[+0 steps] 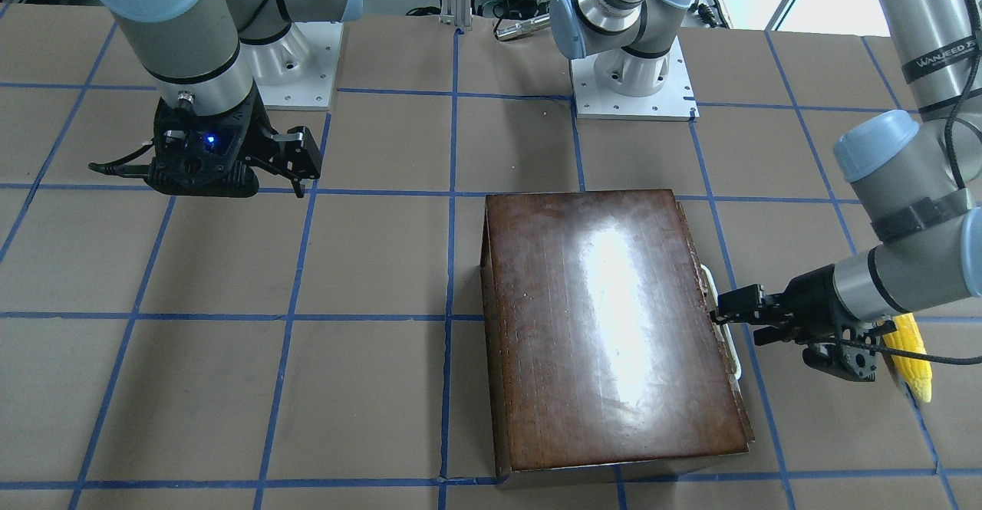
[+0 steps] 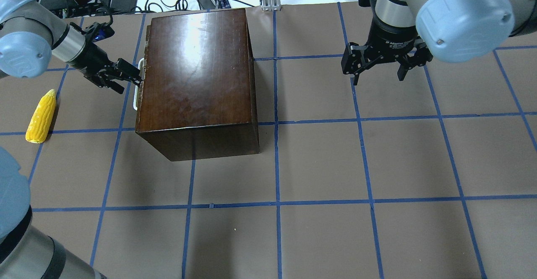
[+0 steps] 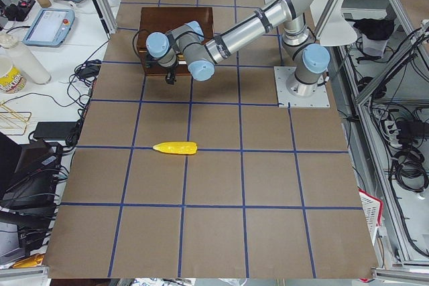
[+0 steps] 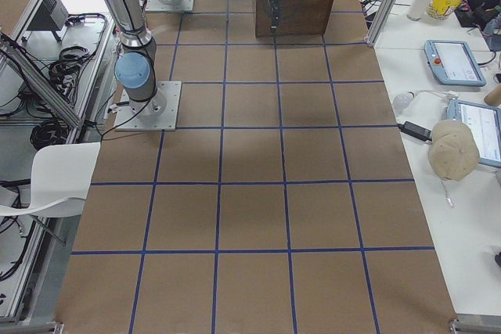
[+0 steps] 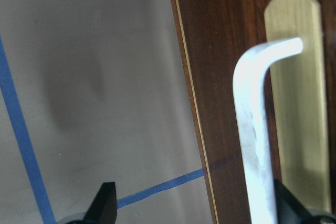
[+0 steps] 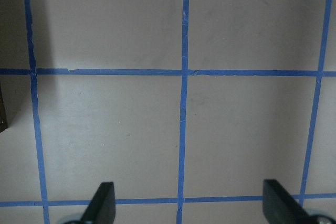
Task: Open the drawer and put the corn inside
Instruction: 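Pull the drawer handle outward with the left gripper to open drawer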
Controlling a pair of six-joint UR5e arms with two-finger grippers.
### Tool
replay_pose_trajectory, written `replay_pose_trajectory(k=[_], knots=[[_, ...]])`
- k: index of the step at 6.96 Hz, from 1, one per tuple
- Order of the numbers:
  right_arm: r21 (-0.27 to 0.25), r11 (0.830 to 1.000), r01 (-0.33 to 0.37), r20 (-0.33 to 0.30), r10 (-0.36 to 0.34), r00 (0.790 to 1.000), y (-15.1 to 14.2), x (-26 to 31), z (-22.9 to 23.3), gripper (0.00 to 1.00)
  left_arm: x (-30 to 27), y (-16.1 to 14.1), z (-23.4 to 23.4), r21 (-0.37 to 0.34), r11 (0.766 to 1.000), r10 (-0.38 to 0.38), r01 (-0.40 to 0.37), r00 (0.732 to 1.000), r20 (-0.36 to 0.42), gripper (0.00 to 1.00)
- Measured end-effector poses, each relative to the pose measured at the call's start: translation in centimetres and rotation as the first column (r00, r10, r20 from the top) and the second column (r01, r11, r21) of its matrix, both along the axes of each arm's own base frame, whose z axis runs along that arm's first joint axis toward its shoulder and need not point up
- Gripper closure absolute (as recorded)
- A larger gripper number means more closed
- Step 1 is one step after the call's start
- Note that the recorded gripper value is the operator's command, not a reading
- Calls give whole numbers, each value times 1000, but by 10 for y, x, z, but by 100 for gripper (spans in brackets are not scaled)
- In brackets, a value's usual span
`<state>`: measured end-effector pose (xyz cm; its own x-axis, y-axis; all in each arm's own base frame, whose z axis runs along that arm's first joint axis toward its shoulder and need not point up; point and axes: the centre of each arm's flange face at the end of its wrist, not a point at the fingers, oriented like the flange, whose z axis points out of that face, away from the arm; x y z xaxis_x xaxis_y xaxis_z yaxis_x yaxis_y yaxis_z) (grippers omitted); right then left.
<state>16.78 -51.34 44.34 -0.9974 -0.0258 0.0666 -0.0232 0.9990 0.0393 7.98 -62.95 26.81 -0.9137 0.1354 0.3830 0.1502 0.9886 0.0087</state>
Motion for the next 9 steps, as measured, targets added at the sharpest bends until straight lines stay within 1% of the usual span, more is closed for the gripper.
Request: replay_pose_trajectory(k=[7, 9], knots=[[1, 1000, 0, 0, 0, 1000, 0, 0, 0, 0, 13, -7, -1, -12, 1000, -19, 19, 1000, 15, 0], [1, 1000, 0, 0, 0, 1000, 0, 0, 0, 0, 22, -7, -1, -8, 1000, -22, 22, 999, 39, 0]])
